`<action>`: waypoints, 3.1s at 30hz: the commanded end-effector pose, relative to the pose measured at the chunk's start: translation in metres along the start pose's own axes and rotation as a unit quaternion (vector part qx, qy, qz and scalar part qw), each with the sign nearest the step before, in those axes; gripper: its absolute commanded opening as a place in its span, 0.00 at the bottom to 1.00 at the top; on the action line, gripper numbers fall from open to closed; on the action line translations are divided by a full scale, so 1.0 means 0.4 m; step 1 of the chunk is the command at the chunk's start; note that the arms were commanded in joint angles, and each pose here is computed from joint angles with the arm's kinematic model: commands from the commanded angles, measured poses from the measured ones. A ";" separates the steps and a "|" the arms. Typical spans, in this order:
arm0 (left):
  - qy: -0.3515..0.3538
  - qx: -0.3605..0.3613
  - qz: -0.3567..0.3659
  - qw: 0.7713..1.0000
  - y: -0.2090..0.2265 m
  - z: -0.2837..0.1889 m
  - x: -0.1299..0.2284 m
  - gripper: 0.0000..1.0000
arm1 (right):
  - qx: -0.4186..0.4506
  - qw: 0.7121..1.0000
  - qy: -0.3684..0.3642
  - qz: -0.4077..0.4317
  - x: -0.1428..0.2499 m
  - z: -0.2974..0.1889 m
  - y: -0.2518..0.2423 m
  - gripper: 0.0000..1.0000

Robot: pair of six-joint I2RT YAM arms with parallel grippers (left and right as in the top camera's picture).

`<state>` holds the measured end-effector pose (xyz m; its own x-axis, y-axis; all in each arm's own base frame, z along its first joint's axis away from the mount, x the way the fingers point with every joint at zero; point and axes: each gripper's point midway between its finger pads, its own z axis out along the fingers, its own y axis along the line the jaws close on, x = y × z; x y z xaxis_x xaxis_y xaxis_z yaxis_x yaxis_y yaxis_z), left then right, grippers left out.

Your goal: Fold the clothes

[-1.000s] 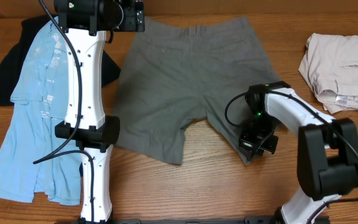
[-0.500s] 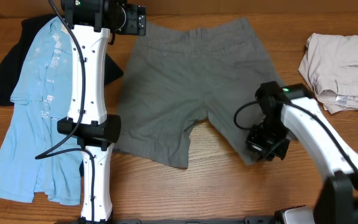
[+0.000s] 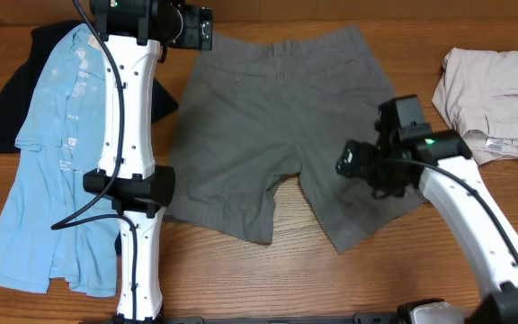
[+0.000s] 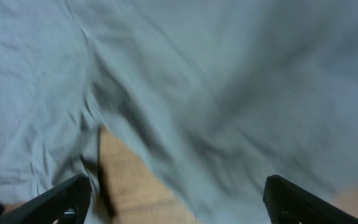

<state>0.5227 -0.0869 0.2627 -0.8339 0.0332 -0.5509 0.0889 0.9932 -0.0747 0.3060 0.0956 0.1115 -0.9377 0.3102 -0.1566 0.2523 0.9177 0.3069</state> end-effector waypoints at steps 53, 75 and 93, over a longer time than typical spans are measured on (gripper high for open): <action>0.089 -0.005 0.019 0.996 0.010 0.179 0.086 0.93 | 0.130 0.964 0.030 0.232 -0.221 0.006 -0.426 1.00; -0.024 0.054 0.105 0.993 -0.025 0.557 0.087 0.83 | 0.074 0.994 0.012 0.082 -0.276 -0.090 -0.103 1.00; 0.047 0.074 0.063 0.994 -0.020 0.726 0.254 0.37 | 0.070 0.994 0.000 0.080 -0.291 -0.089 -0.099 1.00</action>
<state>0.6125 -0.1238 0.0094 -0.7960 0.1996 -0.5715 0.3024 0.9490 -0.0897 0.3916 0.0139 0.1418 -0.8841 0.4590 -0.0870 0.4392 0.8801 0.1801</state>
